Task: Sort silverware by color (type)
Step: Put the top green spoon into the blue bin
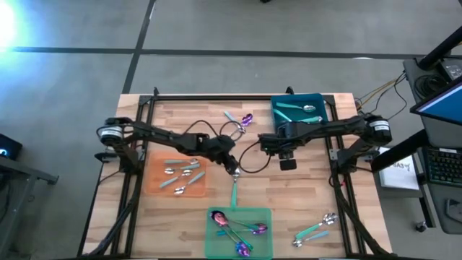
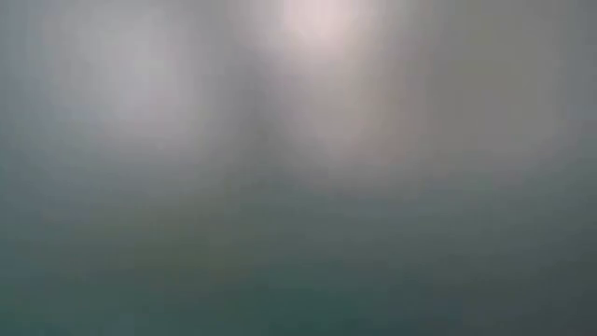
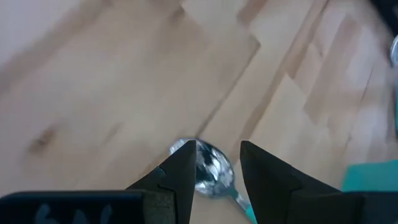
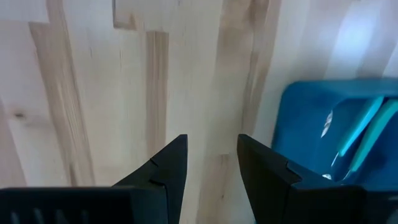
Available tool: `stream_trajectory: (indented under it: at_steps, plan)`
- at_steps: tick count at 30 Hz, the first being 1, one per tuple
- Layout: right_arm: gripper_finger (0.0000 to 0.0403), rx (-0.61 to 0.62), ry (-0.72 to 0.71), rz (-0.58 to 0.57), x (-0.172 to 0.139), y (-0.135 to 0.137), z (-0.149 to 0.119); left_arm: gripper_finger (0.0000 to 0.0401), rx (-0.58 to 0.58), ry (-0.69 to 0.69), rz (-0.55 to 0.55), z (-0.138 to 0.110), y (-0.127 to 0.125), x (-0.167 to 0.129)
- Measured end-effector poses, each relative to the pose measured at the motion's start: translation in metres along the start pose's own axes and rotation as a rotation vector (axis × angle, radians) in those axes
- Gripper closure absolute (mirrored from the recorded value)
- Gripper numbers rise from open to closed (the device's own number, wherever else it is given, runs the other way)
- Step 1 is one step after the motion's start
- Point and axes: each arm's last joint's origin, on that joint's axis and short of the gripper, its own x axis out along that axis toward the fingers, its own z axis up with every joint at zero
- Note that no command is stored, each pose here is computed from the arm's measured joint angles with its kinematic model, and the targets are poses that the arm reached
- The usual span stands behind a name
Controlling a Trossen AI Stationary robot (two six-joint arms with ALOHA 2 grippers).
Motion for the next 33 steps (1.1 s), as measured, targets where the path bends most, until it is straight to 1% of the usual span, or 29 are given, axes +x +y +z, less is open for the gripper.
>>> stream_trajectory:
  at_steps: [3,9,14,17,19,22,27,31,33]
  plan:
    - [0.0273,0.021,0.002,0.000,0.003,0.001,-0.006,0.0292,0.002,0.041,0.021,0.001,-0.009,0.003]
    - [0.0273,0.034,-0.035,-0.004,0.007,0.004,-0.022,0.0292,-0.034,0.138,0.113,-0.007,-0.020,-0.004]
    - [0.0273,0.051,-0.077,-0.009,0.007,0.006,-0.033,0.0292,-0.092,0.137,0.122,-0.013,-0.026,-0.005]
    - [0.0273,0.060,-0.107,-0.013,0.007,0.007,-0.038,0.0292,-0.133,0.132,0.147,-0.017,-0.025,-0.001]
    - [0.0273,0.063,-0.125,-0.015,0.006,0.007,-0.041,0.0292,-0.150,0.152,0.171,-0.021,-0.025,0.004]
    - [0.0273,0.067,-0.143,-0.017,0.005,0.008,-0.046,0.0292,-0.148,0.175,0.182,-0.026,-0.033,0.015]
    - [0.0273,0.067,-0.148,-0.018,0.006,0.009,-0.053,0.0292,-0.109,0.203,0.280,-0.026,-0.047,0.025]
    - [0.0273,0.067,-0.146,-0.018,0.007,0.009,-0.055,0.0292,-0.088,0.194,0.262,-0.022,-0.062,0.027]
    - [0.0273,0.066,-0.147,-0.018,0.007,0.009,-0.055,0.0292,-0.085,0.207,0.275,-0.023,-0.063,0.029]
